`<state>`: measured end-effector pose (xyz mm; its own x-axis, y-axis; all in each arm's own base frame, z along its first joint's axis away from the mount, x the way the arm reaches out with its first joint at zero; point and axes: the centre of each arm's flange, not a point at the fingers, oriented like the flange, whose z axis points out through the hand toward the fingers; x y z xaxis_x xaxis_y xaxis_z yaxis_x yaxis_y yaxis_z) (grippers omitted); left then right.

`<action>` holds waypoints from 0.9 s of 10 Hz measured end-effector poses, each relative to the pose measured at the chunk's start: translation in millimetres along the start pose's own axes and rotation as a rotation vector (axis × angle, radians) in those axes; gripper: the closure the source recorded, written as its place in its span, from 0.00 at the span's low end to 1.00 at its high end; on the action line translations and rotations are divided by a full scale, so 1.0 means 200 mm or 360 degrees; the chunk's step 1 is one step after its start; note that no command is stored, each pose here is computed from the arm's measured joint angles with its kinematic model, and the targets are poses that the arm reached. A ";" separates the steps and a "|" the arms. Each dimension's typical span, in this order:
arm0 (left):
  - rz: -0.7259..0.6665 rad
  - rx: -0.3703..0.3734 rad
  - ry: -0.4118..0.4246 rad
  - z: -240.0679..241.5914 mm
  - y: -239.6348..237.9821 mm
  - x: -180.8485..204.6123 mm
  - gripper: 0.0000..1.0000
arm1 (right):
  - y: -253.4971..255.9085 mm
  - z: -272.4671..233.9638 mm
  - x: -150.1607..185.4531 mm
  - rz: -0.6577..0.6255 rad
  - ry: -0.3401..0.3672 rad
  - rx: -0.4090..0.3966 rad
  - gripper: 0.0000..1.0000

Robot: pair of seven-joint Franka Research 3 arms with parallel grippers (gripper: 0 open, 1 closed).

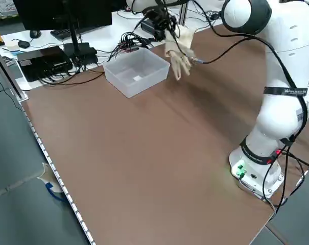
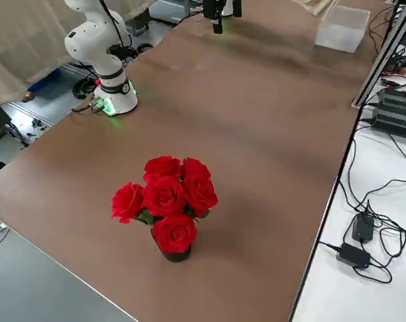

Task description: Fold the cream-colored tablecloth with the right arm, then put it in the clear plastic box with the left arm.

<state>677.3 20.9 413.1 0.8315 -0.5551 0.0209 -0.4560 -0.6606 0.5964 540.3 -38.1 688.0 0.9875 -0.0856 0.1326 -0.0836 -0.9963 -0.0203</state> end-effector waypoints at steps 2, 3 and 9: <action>0.0070 0.0079 -0.0006 -0.05 -0.14 -0.03 0.85 | 0.00 0.00 0.00 0.0000 -0.0001 0.0000 0.00; 0.0103 0.0135 -0.0026 -0.07 -0.18 -0.02 0.85 | 0.00 0.00 0.00 0.0000 -0.0001 0.0000 0.00; 0.0241 0.0617 -0.0142 -0.02 -0.37 0.11 0.85 | 0.00 0.01 0.00 0.0000 -0.0004 0.0000 0.00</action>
<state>731.3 59.3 372.9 0.7232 -0.6906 0.0056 -0.6705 -0.7001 0.2457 540.4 -37.8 687.0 0.9878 -0.0857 0.1302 -0.0838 -0.9963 -0.0204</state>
